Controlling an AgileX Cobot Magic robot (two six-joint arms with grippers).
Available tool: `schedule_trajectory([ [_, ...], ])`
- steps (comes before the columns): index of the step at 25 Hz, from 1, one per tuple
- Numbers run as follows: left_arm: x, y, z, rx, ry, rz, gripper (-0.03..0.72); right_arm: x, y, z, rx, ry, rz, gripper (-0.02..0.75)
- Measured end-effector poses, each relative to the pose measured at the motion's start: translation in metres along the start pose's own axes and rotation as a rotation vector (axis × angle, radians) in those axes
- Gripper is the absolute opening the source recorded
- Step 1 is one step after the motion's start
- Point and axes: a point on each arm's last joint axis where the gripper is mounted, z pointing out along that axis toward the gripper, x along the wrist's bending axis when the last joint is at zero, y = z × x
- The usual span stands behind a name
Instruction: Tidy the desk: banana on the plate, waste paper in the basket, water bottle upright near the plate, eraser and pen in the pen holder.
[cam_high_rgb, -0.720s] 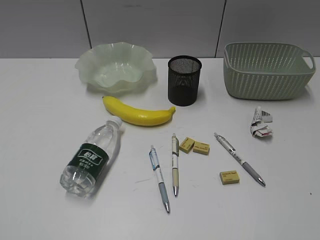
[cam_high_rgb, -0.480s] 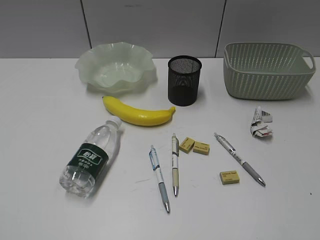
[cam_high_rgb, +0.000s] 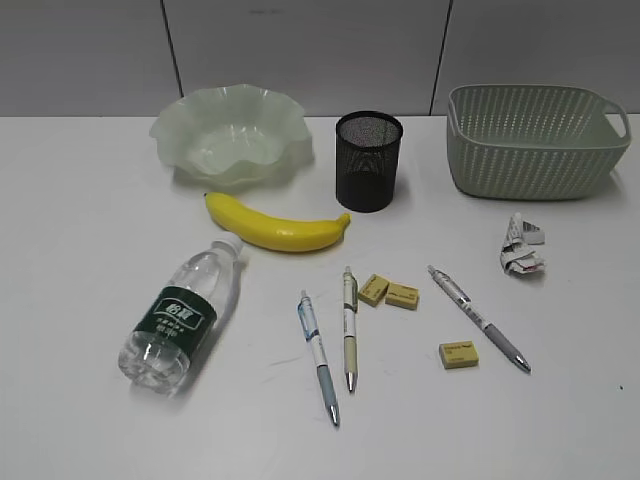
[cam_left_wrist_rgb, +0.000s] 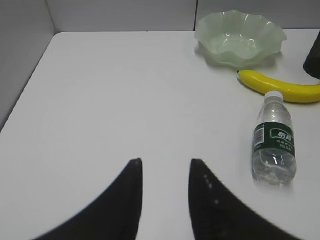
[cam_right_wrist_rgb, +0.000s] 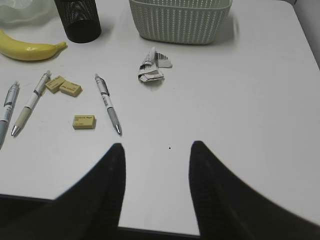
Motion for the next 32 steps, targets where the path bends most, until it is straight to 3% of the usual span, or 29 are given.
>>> schedule_trajectory([
  [11, -0.001, 0.001, 0.000, -0.005, -0.007, -0.001, 0.237, 0.000, 0.000, 0.000, 0.000, 0.000, 0.000, 0.347],
  [14, -0.008, 0.022, 0.011, -0.047, -0.051, 0.050, 0.237, 0.000, 0.000, 0.000, 0.000, 0.001, 0.000, 0.347],
  [19, -0.038, 0.076, 0.088, -0.074, -0.207, 0.149, 0.270, 0.000, 0.000, 0.000, 0.000, 0.001, 0.001, 0.347],
  [21, -0.051, 0.091, 0.129, -0.023, -0.266, 0.261, 0.321, 0.000, 0.000, 0.000, 0.000, 0.001, 0.001, 0.347],
  [24, -0.083, 0.097, 0.201, 0.139, -0.402, 0.457, 0.405, 0.000, 0.000, 0.000, 0.000, 0.003, 0.002, 0.347],
  [27, -0.134, 0.097, 0.253, 0.205, -0.563, 0.664, 0.452, 0.001, 0.000, 0.000, -0.001, 0.015, 0.009, 0.347],
  [32, -0.214, 0.078, 0.324, 0.255, -0.709, 0.926, 0.488, 0.002, 0.000, 0.000, -0.001, 0.025, 0.015, 0.347],
])
